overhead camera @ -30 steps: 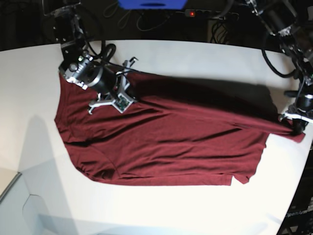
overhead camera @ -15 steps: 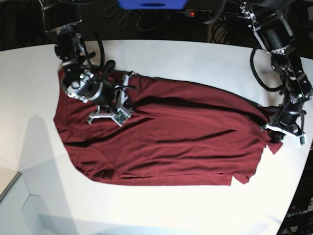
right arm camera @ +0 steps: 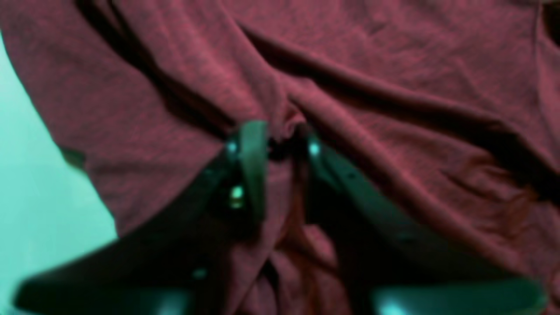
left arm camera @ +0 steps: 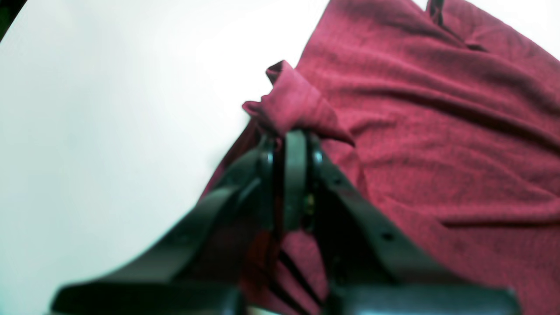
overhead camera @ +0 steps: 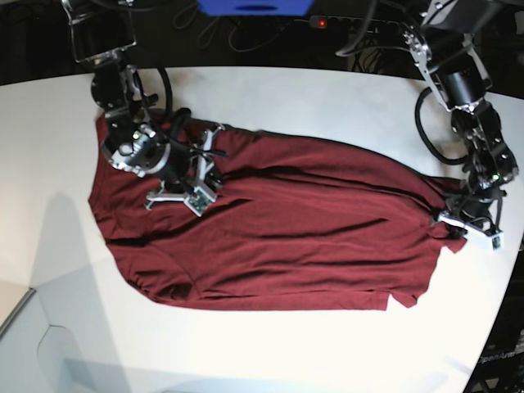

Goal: Layout the t-shirt on the table in an organized manner, then fold the t-shirt properly
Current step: 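Drag the held shirt edge with the right gripper away from the left gripper, then pull the held edge taut with both grippers, spreading the shirt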

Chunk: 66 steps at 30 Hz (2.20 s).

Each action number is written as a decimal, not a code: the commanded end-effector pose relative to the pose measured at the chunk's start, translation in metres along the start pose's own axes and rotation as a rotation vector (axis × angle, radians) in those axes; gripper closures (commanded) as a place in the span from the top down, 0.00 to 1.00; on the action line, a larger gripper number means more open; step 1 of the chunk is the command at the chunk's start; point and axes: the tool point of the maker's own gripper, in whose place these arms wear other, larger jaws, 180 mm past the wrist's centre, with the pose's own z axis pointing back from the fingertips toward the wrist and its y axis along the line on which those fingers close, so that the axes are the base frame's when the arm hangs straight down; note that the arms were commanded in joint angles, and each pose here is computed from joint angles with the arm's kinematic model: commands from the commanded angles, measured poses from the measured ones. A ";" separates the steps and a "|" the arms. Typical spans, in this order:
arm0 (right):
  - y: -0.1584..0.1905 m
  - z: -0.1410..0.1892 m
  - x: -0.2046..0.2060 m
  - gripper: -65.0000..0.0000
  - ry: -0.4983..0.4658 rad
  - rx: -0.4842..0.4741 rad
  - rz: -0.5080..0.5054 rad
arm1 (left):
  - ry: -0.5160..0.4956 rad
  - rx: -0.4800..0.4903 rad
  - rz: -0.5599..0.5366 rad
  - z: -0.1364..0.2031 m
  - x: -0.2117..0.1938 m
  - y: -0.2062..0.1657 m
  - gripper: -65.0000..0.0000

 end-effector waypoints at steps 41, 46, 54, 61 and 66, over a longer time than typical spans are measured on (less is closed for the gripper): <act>-0.048 0.123 -0.087 0.58 0.070 -0.329 -0.195 | 0.057 0.052 -0.021 0.015 -0.034 0.035 0.55; -0.034 0.125 -0.097 0.58 0.092 -0.299 -0.200 | 0.077 0.055 -0.016 0.014 -0.042 0.038 0.55; -0.013 0.120 -0.108 0.58 0.117 -0.227 -0.213 | 0.079 0.053 -0.014 0.013 -0.043 0.036 0.54; -0.019 0.109 -0.118 0.40 0.131 -0.217 -0.244 | 0.077 0.055 -0.015 0.014 -0.042 0.038 0.33; -0.027 0.104 -0.115 0.34 0.121 -0.224 -0.245 | 0.001 0.057 -0.028 0.017 -0.039 0.040 0.32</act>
